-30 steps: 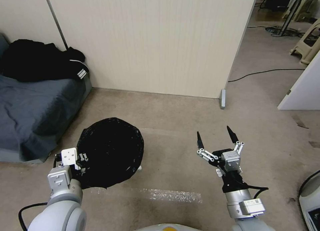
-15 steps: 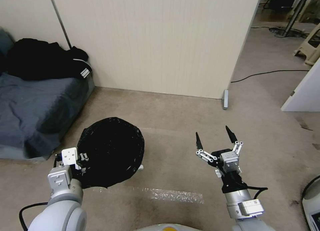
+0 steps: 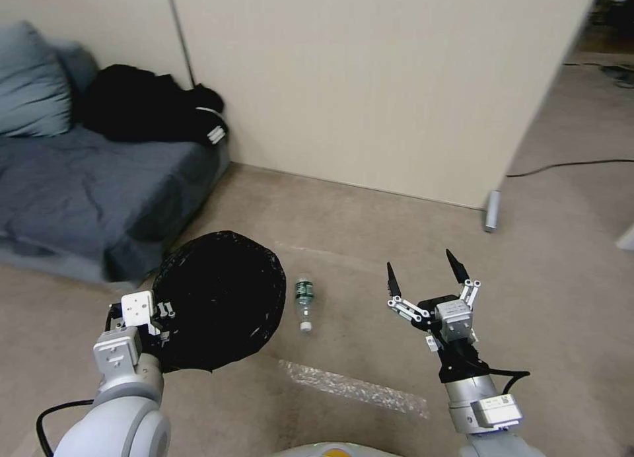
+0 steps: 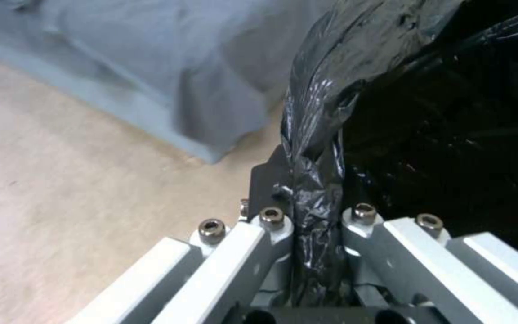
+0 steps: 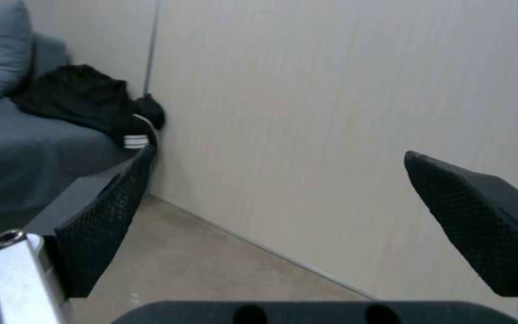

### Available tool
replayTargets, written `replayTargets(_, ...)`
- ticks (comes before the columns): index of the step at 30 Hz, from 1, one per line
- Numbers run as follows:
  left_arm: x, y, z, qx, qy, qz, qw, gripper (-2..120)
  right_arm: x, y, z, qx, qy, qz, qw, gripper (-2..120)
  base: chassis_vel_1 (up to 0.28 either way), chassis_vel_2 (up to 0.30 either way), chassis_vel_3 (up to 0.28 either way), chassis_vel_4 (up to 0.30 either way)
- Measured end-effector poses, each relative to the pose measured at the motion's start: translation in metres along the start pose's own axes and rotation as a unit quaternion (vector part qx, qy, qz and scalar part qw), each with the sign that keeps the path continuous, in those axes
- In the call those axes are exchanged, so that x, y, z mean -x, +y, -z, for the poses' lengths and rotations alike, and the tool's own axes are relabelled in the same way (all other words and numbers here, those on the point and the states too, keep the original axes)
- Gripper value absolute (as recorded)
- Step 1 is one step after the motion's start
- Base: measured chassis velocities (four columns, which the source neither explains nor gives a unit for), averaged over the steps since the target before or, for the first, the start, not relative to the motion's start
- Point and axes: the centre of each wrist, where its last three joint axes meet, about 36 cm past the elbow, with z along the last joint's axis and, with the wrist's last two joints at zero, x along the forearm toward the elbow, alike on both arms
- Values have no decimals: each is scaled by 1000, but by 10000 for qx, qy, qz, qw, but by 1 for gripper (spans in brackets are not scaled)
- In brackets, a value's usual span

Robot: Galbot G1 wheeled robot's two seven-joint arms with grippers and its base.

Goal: Pick up the trash bin, then pick up the garbage from the floor and place it into the trash bin.

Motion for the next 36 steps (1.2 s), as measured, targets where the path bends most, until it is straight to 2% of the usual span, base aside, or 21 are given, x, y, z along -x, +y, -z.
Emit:
replayTargets(15,-1,-1,1,-35,-10,-61,10000,1,-1,1,0,-6,36,7,10000,100,121,116,120,119)
replayTargets(24,-1,-1,1,-36,-22,-78,10000,1,0,0,2,3,97,-19,10000,100,19,17,9,14)
replayTargets(28,-1,-1,0,-26,-22,-89,10000,1,7,-2,6,21,292,-264,9992,100,0,0,0,0)
replayTargets(30,-1,-1,0,-7,-28,-100,9999,1,15,-4,11,170,435,-466,9978,100,0,0,0,0)
replayTargets(31,0,-1,-1,12,-29,-106,9999,1,23,-8,15,423,577,-590,9957,100,0,0,0,0)
replayTargets(36,1,0,-3,43,-14,-98,9999,1,45,-24,23,927,946,-610,9893,100,0,0,0,0)
